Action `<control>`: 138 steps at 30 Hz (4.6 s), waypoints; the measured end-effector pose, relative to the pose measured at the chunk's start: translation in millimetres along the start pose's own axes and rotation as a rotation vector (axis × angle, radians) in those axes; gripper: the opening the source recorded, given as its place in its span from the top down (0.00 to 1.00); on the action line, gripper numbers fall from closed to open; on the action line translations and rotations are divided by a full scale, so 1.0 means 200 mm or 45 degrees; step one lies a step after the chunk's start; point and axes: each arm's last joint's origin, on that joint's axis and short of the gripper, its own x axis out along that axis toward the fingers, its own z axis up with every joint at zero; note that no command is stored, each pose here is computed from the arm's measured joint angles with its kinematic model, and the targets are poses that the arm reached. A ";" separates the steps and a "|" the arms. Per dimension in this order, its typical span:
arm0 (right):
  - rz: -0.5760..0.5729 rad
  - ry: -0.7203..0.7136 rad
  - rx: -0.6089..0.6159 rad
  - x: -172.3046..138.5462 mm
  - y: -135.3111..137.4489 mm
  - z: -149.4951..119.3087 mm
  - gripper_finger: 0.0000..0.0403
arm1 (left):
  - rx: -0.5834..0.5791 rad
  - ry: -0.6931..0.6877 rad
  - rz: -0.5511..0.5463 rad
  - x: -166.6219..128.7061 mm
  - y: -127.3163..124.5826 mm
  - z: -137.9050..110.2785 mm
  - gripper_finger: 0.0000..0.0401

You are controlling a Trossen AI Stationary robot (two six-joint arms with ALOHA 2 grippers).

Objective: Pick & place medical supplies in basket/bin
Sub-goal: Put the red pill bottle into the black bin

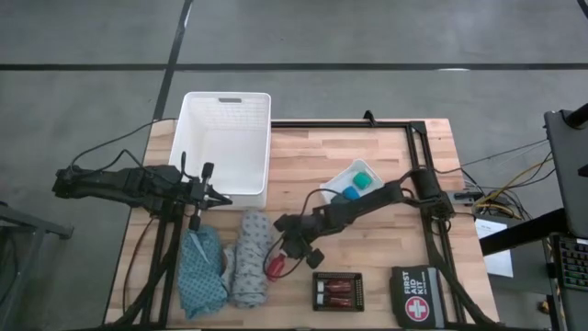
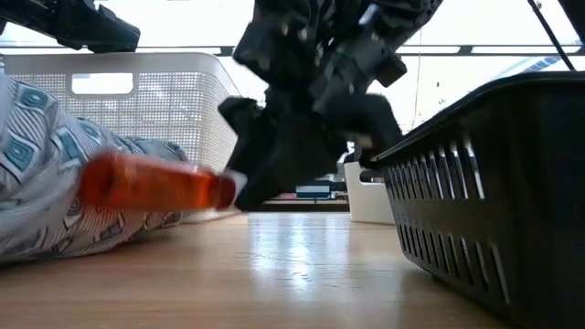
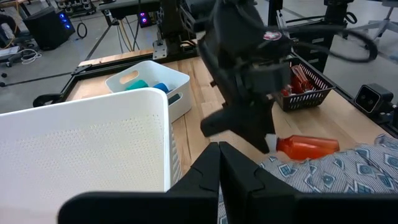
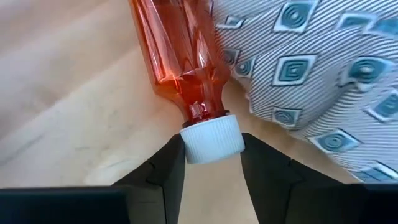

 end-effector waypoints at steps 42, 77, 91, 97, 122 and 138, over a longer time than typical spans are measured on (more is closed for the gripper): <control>-0.502 0.210 0.857 -0.52 0.35 0.28 0.66 | 0.000 0.000 0.000 0.00 0.00 0.00 0.99; -0.541 0.264 1.247 -0.54 1.15 0.31 0.66 | 0.000 0.000 0.000 0.00 0.00 0.00 0.99; -0.552 0.334 1.308 -0.46 1.20 0.25 0.66 | 0.000 0.000 0.000 0.00 0.00 0.00 0.99; -0.557 0.337 1.318 -0.46 1.20 0.24 0.66 | 0.000 0.000 0.000 0.00 0.00 0.00 0.99; -0.576 0.313 1.415 -0.41 1.22 0.14 0.62 | 0.000 0.000 0.000 0.00 0.00 0.00 0.99; -0.547 0.285 1.397 -0.40 1.22 0.15 0.55 | 0.000 0.000 0.000 0.00 0.00 0.00 0.99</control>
